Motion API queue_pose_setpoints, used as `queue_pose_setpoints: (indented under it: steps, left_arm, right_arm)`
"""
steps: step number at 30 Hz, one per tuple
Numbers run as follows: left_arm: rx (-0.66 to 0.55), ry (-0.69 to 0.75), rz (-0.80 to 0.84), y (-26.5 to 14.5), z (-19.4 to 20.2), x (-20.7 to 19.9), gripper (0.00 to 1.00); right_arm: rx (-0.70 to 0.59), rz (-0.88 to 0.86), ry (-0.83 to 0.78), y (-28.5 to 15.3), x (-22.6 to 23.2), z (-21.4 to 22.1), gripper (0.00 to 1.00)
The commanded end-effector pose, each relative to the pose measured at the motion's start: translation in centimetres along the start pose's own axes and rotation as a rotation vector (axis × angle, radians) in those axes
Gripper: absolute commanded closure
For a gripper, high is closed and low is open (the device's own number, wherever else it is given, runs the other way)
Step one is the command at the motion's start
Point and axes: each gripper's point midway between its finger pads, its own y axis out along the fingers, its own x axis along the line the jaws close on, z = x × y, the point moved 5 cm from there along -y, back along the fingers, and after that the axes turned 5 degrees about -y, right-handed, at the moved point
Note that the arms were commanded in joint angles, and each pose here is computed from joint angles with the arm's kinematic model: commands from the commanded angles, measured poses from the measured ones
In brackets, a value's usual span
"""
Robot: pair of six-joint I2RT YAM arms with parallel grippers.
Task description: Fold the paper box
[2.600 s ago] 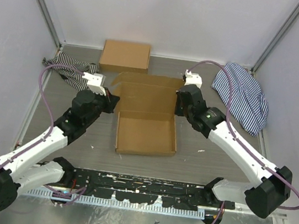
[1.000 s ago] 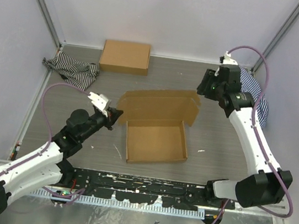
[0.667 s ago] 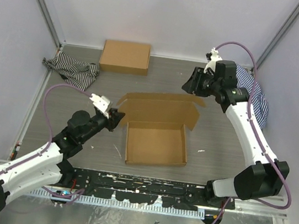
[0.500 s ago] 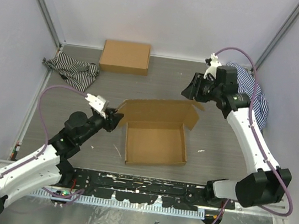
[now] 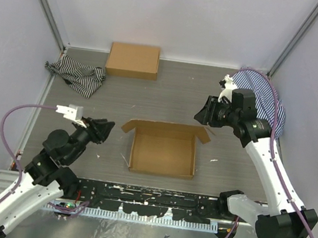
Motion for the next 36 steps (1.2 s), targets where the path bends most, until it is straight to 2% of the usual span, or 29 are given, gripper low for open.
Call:
queue_pose_setpoints:
  steps: [1,4,7,11,16,20,23,36]
  left_arm:
    - [-0.022,-0.080,-0.164,-1.6,-0.6,1.8,0.51]
    - [-0.050,-0.121,-0.266,-0.6,0.1,3.2,0.50]
    - [0.047,-0.101,-0.309,1.5,2.0,3.5,0.51]
    - [0.222,0.016,-0.350,4.9,3.8,3.1,0.53]
    - [0.275,0.072,-0.355,7.0,3.3,2.2,0.57]
    - [0.261,0.061,-0.312,7.4,2.3,1.1,0.61]
    - [0.305,0.053,-0.303,7.2,2.2,0.6,0.62]
    - [0.560,0.098,-0.511,4.9,4.2,2.5,0.61]
  right_arm:
    - [-0.027,0.008,-0.017,-0.3,0.1,-0.3,0.55]
    - [-0.029,0.051,-0.007,-0.2,-0.4,-0.2,0.54]
    - [-0.026,0.111,0.003,-0.1,-1.3,0.2,0.53]
    - [-0.003,0.187,0.015,0.5,-2.6,1.3,0.52]
    - [0.023,0.282,0.030,0.9,-4.1,2.7,0.52]
    - [0.053,0.298,0.027,1.2,-4.1,3.5,0.53]
    - [0.075,0.321,0.012,1.1,-3.7,3.8,0.54]
    - [0.198,0.522,0.012,0.4,-5.8,6.2,0.54]
